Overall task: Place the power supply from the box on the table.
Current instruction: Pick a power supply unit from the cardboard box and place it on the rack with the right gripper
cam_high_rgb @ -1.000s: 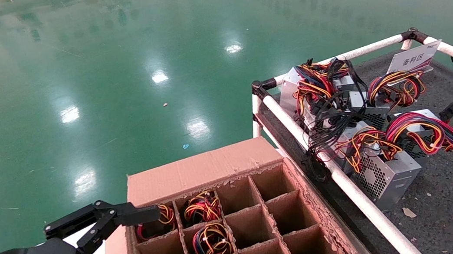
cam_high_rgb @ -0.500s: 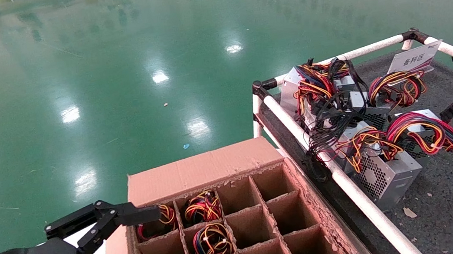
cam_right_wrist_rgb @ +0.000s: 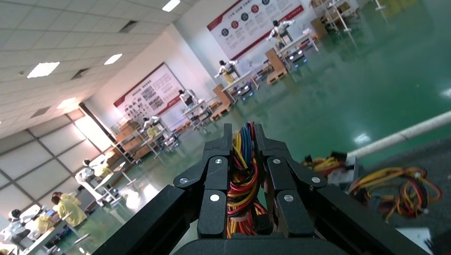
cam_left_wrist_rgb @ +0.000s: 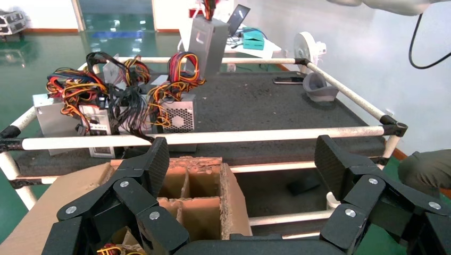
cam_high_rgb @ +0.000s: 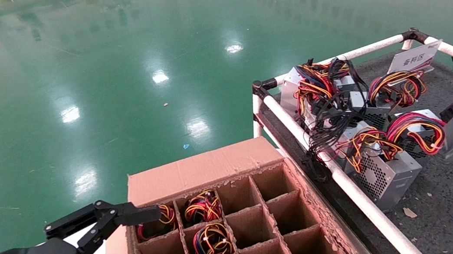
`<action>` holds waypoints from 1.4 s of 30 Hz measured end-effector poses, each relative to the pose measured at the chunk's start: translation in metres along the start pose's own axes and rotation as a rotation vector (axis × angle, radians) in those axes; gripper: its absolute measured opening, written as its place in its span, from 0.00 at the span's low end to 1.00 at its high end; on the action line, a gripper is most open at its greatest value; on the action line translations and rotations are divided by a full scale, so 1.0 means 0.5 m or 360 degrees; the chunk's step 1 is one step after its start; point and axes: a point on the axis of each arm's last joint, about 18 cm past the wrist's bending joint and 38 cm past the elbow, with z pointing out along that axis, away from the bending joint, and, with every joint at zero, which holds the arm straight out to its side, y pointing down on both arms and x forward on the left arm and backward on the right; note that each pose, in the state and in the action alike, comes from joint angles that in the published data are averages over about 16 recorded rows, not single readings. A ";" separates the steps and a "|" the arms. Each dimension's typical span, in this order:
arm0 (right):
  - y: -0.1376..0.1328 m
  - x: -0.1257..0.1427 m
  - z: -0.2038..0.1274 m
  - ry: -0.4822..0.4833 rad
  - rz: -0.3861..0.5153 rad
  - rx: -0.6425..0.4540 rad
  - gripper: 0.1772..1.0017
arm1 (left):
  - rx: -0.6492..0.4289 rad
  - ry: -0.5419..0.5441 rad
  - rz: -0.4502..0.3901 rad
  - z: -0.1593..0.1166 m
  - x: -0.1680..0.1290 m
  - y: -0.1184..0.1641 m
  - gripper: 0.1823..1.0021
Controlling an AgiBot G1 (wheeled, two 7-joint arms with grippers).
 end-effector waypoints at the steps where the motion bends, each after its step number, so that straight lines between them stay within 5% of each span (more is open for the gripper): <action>1: 0.006 0.001 -0.001 0.0001 0.0002 -0.0008 0.09 | 0.0000 0.0000 0.0000 0.000 0.000 0.000 1.00; 42: 0.123 0.064 0.012 0.0094 -0.0032 -0.0150 0.09 | 0.0000 0.0000 0.0000 0.000 0.000 0.000 1.00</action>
